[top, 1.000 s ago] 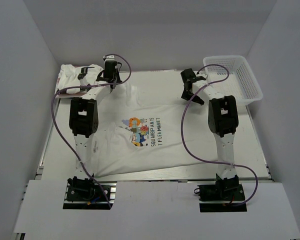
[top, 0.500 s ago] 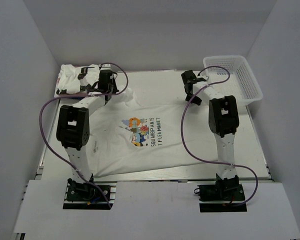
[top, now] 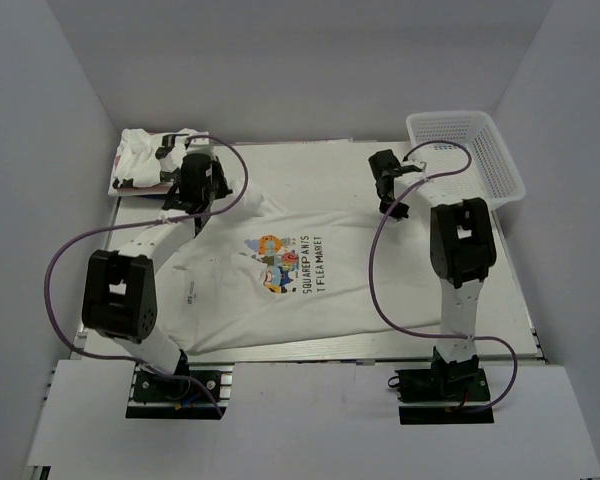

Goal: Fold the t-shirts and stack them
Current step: Grap the side of the flattened tshirt furthest away from the robot with both arms, then fold the other side of the tshirt into a rectangle

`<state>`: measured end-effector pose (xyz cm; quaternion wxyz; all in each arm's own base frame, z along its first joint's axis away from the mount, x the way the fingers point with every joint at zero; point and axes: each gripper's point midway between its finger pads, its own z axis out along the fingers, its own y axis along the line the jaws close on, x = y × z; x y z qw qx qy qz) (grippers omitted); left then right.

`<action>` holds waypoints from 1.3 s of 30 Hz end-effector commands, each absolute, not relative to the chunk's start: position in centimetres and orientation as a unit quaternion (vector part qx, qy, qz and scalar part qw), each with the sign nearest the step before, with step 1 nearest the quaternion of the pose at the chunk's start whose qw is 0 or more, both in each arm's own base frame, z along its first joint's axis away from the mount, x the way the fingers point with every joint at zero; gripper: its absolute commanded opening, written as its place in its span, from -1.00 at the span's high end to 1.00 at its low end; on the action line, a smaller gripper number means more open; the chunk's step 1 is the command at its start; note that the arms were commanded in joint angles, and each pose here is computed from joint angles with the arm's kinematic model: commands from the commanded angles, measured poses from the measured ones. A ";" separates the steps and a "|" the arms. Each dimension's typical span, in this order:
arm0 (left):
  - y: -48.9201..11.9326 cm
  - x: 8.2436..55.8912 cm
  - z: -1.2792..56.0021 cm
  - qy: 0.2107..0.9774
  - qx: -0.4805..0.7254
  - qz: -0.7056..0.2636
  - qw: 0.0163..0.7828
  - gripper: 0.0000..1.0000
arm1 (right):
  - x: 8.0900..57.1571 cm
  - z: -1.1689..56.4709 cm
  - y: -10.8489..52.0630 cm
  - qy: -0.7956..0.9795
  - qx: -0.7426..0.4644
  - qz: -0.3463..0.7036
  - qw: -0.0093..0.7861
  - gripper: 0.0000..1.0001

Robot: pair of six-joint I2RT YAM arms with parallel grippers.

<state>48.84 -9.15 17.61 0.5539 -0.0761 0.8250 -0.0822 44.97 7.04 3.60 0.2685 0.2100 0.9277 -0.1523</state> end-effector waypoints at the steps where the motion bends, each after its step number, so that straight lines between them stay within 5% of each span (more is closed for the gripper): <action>1: -9.4 45.2 18.9 0.813 -0.090 -0.119 0.563 1.00 | 45.1 7.8 6.8 0.908 0.227 -0.138 0.325 1.00; 19: -8.8 27.2 19.6 0.786 -0.165 -0.251 0.541 1.00 | 39.0 9.9 6.2 0.908 0.216 -0.088 0.348 1.00; 39: -11.0 11.6 12.8 0.878 -0.231 -0.323 0.268 1.00 | 34.4 7.3 5.3 0.912 0.236 -0.072 0.327 1.00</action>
